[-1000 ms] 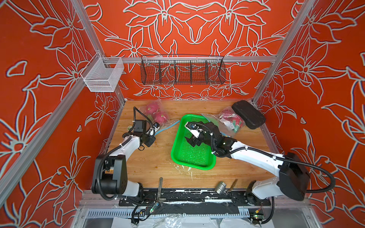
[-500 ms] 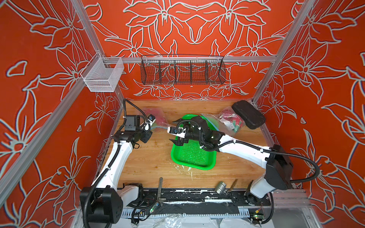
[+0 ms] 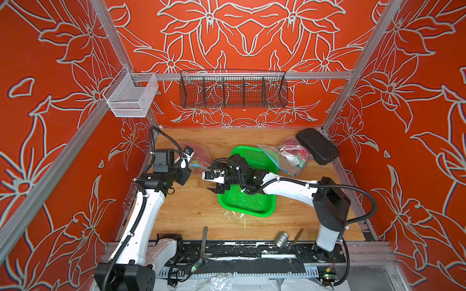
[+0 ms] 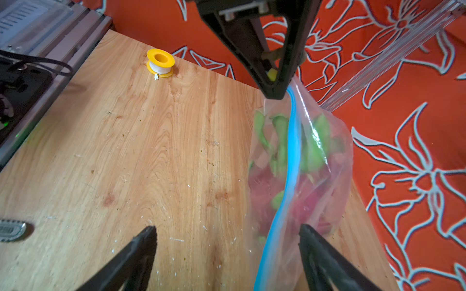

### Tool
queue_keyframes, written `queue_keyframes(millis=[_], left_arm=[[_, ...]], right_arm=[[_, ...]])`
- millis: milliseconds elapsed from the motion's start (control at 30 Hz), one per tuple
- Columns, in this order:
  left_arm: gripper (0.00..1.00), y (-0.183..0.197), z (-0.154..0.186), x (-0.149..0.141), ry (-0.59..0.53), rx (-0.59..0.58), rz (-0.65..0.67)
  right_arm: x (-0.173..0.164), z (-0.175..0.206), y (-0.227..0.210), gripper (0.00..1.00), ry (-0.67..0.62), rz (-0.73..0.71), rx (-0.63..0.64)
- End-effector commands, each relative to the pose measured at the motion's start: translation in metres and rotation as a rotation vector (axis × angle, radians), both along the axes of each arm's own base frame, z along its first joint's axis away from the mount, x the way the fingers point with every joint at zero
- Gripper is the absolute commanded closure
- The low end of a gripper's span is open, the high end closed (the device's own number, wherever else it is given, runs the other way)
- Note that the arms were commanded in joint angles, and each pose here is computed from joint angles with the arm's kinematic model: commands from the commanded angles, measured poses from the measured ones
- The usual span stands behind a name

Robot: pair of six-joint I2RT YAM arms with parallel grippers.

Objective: Open the zip-top bag and take out the dragon fruit
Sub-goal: Pick up the zipper food storage bag at the center of the board.

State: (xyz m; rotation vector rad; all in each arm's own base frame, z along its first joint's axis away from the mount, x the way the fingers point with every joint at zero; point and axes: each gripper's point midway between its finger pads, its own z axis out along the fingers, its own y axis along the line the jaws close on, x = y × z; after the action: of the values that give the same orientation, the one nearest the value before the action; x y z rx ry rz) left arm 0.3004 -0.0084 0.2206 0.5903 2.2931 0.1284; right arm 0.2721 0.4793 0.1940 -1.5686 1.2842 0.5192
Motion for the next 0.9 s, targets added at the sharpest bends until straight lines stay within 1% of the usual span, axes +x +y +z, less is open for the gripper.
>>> queue_keyframes(millis=[0,200,333,500,600,667,767,833,867], left_arm=[[1.00,-0.001,0.007,-0.003,-0.006,-0.011,0.001],[1.00,-0.004,0.011,-0.009,-0.003,-0.021,-0.005],[1.00,-0.002,0.011,-0.011,0.000,-0.010,-0.004],[1.00,0.000,0.014,-0.011,-0.001,-0.005,0.005],[1.00,0.000,0.016,-0.012,-0.002,-0.003,0.009],[1.00,0.001,0.028,-0.017,-0.043,0.003,0.011],[1.00,0.001,0.035,-0.021,-0.064,0.003,0.011],[1.00,0.000,0.039,-0.024,-0.074,-0.003,0.005],[1.00,0.000,0.042,-0.025,-0.078,-0.006,0.006]], right_arm=[[0.017,-0.001,0.015,0.12,-0.046,-0.058,0.069],[0.057,-0.023,0.031,0.19,-0.152,-0.195,0.089],[0.072,-0.026,0.032,0.32,-0.207,-0.264,0.126],[0.079,-0.001,0.034,0.50,-0.274,-0.309,0.191],[0.081,0.013,0.035,0.62,-0.292,-0.315,0.204],[0.080,0.022,0.035,0.70,-0.293,-0.310,0.206],[0.078,0.032,0.033,0.90,-0.290,-0.308,0.199],[0.076,0.040,0.031,1.00,-0.289,-0.304,0.197],[0.075,0.044,0.029,1.00,-0.290,-0.305,0.197]])
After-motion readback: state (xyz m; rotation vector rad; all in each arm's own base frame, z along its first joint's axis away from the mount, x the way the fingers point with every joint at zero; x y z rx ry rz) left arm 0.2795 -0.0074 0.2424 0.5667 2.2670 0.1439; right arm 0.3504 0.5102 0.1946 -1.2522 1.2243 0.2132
